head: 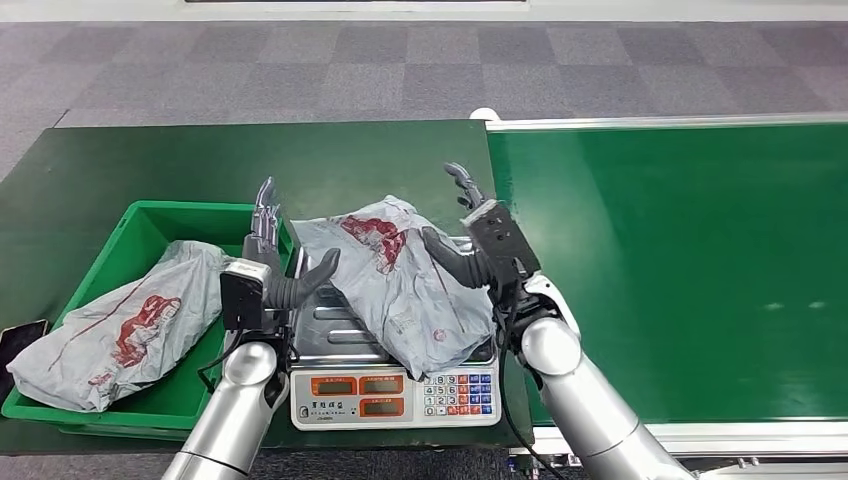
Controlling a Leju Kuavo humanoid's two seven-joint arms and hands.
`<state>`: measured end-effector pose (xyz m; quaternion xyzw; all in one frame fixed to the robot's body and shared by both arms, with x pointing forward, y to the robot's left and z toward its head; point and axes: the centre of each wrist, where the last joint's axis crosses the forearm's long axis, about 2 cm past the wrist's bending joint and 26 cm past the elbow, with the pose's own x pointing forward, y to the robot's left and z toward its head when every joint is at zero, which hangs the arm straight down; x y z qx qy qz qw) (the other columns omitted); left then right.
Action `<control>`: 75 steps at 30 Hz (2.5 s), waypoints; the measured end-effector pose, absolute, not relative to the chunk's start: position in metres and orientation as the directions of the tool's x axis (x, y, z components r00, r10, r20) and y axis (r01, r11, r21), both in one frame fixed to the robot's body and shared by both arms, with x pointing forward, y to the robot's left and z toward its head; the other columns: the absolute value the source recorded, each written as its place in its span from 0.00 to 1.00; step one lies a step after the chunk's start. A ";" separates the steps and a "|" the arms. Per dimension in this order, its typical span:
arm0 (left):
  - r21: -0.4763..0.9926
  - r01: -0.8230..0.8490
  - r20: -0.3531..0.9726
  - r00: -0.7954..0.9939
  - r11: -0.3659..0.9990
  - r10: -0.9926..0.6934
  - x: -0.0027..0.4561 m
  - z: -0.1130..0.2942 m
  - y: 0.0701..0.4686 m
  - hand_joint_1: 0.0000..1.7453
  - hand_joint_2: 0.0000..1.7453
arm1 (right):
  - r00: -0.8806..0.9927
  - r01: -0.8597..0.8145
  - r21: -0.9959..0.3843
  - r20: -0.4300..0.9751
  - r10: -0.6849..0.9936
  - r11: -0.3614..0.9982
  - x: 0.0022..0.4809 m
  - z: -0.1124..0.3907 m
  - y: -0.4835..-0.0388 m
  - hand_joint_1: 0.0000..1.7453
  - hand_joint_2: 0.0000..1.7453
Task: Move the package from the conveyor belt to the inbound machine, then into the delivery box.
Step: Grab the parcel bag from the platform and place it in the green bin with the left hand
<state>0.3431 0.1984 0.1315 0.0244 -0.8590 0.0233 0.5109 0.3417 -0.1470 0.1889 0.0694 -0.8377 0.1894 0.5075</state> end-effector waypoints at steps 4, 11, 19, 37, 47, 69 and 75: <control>0.016 -0.066 0.875 -0.481 0.998 -0.046 0.340 0.132 0.204 0.00 1.00 | -0.430 -0.319 -0.159 0.903 0.006 0.934 0.334 0.175 -0.160 0.00 1.00; 0.136 -0.101 0.848 -0.502 0.986 -0.169 0.335 0.136 0.212 0.00 1.00 | -0.419 -0.318 -0.079 0.906 -0.065 0.945 0.336 0.169 -0.178 0.00 1.00; 0.628 0.104 0.677 -0.562 0.771 -0.476 0.362 0.150 0.211 0.00 1.00 | -0.388 -0.349 0.029 0.905 -0.173 0.937 0.344 0.168 -0.192 0.00 1.00; 0.930 0.317 0.367 -0.756 0.188 -0.542 0.436 0.182 0.198 0.00 1.00 | -0.354 -0.310 0.143 0.900 -0.254 0.940 0.351 0.161 -0.223 0.00 1.00; 0.928 0.372 0.326 -0.758 0.037 -0.565 0.442 0.187 0.193 0.00 1.00 | -0.344 -0.321 0.147 0.902 -0.260 0.936 0.350 0.160 -0.224 0.00 1.00; 0.886 0.327 0.095 -0.823 -0.330 -0.561 0.455 0.206 0.178 1.00 1.00 | -0.235 -0.468 0.150 0.929 -0.287 0.871 0.396 0.175 -0.194 0.00 1.00; 0.963 0.106 -0.075 -0.774 -0.246 -0.629 0.450 0.208 0.206 1.00 1.00 | -0.215 -0.440 0.149 0.940 -0.264 0.885 0.369 0.148 -0.197 0.00 1.00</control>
